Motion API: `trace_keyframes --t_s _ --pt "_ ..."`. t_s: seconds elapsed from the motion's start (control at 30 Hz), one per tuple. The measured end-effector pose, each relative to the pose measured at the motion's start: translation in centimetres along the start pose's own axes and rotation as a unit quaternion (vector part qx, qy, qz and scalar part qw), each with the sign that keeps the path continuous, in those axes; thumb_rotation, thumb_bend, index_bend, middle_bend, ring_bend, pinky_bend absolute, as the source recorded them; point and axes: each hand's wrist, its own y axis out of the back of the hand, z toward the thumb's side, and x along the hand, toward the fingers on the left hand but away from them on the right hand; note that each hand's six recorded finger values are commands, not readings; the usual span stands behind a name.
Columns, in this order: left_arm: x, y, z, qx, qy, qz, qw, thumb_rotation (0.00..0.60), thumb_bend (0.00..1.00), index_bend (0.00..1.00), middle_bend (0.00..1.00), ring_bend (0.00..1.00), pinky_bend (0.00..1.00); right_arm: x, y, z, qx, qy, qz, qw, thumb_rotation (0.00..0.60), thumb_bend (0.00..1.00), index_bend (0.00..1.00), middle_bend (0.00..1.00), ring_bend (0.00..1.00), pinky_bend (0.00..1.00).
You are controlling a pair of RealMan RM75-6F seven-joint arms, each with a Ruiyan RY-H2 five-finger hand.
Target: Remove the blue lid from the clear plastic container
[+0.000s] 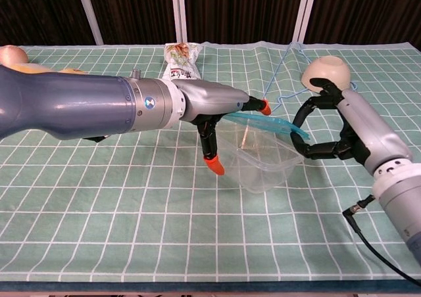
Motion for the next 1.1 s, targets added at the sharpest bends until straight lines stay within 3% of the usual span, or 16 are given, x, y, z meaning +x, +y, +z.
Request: trace_keyframes --t_s 0.37,0.63,1.1 --pt "-0.6 2.2 -0.1 -0.012 -0.004 0.039 0.9992 0.6 0.0 0.0 0.0 0.0 0.07 -0.3 0.4 1.3 0.001 0.02 -0.004 0.9998 0.6 0.81 0.67 0.06 0.0 0.0" --pt "-2.2 3.9 -0.9 -0.012 -0.004 0.059 0.9981 0.6 0.0 0.0 0.0 0.0 0.07 -2.1 0.3 2.9 0.01 0.037 -0.012 0.9992 0.6 0.81 0.67 0.07 0.0 0.0" --pt "-4.1 5.7 -3.4 -0.025 0.012 0.088 0.9958 0.6 0.0 0.0 0.0 0.0 0.07 -4.8 2.1 3.6 0.01 0.026 -0.047 0.9985 0.6 0.81 0.67 0.07 0.0 0.0"
